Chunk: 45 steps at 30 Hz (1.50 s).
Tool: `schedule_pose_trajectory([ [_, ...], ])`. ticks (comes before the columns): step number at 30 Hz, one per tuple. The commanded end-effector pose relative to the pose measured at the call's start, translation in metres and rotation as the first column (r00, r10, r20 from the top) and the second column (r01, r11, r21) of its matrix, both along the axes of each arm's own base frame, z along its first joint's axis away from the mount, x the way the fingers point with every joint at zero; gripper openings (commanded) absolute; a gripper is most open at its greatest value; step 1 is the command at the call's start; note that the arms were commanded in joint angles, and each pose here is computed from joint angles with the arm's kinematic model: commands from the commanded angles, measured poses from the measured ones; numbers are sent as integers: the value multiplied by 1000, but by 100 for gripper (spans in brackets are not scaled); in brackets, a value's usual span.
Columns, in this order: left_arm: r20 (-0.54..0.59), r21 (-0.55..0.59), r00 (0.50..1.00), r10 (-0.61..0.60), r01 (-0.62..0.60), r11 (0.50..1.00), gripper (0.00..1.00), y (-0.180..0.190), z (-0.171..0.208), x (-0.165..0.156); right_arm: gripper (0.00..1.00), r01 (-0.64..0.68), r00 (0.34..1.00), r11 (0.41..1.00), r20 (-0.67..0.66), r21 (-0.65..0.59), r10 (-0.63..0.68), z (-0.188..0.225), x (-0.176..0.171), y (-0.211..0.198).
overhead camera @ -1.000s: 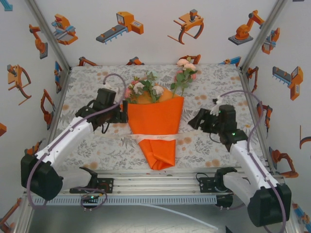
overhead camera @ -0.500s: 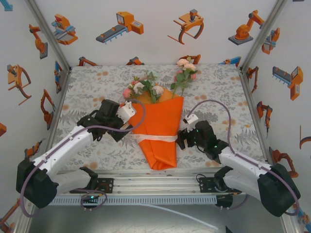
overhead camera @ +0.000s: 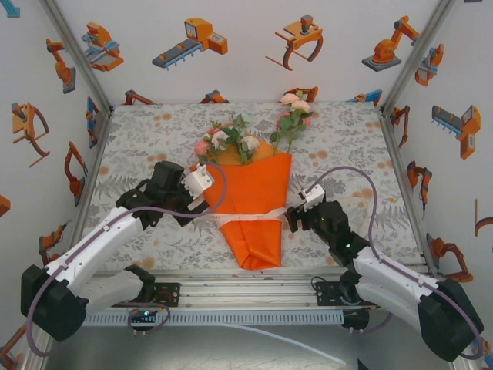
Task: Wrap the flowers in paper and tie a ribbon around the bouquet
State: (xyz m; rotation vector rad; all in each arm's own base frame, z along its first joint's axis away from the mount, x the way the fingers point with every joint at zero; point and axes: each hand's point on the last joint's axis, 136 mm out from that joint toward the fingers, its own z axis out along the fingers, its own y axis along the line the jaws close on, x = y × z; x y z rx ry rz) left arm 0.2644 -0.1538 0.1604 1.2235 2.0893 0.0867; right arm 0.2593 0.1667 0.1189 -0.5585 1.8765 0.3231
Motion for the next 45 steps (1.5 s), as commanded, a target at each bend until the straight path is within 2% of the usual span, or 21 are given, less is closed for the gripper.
schedule_pose_trajectory([
  [1,17,-5,1000,-15,15,1000,100,-1,7,1,71,70,997,995,-24,-64,-72,-18,11,-4],
  [7,50,-24,999,-4,6,1000,99,2,13,0,71,177,983,970,-25,-165,-184,-31,24,-8],
  [11,49,-22,999,-5,6,1000,99,1,12,2,74,177,984,969,38,-173,-173,-33,32,-3],
  [16,36,-9,999,-4,4,1000,99,3,8,2,77,26,996,973,85,-231,-6,-47,37,26],
  [20,45,-11,999,-16,17,1000,99,3,8,0,80,-37,991,970,120,-239,68,-44,37,38],
  [22,44,-4,999,-22,22,1000,99,3,7,-1,78,-69,988,968,114,-241,99,-46,38,41],
  [24,48,4,999,-23,23,1000,99,4,6,0,71,-86,989,968,94,-235,111,-51,38,40],
  [26,48,8,999,-21,21,1000,99,5,5,0,58,-139,984,968,81,-210,159,-52,35,45],
  [28,52,10,998,-22,21,1000,99,5,5,-1,38,-171,981,971,61,-165,183,-52,35,45],
  [31,61,15,998,-19,19,1000,99,7,5,-1,15,-164,984,981,46,-99,170,-46,37,40],
  [35,67,7,998,-20,20,1000,99,6,5,-1,1,-138,988,990,72,-29,140,-28,31,32],
  [37,39,-40,999,-15,17,999,99,-1,5,-3,0,-139,987,990,81,13,138,-20,24,29],
  [39,15,-123,998,65,-63,990,98,-11,14,4,0,-140,988,989,78,46,136,-13,19,27],
  [40,-4,-192,984,176,-174,966,97,-14,21,13,0,-146,988,988,67,52,143,-13,16,28],
  [41,-41,-263,956,290,-291,920,94,-13,27,21,0,-156,987,986,59,53,153,-12,14,29],
  [42,-109,-325,916,386,-400,857,93,-13,26,26,0,-163,986,985,52,55,160,-11,12,29],
  [44,-212,-373,836,506,-548,749,88,-10,14,31,0,-177,983,982,58,61,173,-7,9,30],
  [45,-262,-391,763,591,-644,658,83,-2,8,34,0,-180,983,982,58,63,176,-5,8,30],
])
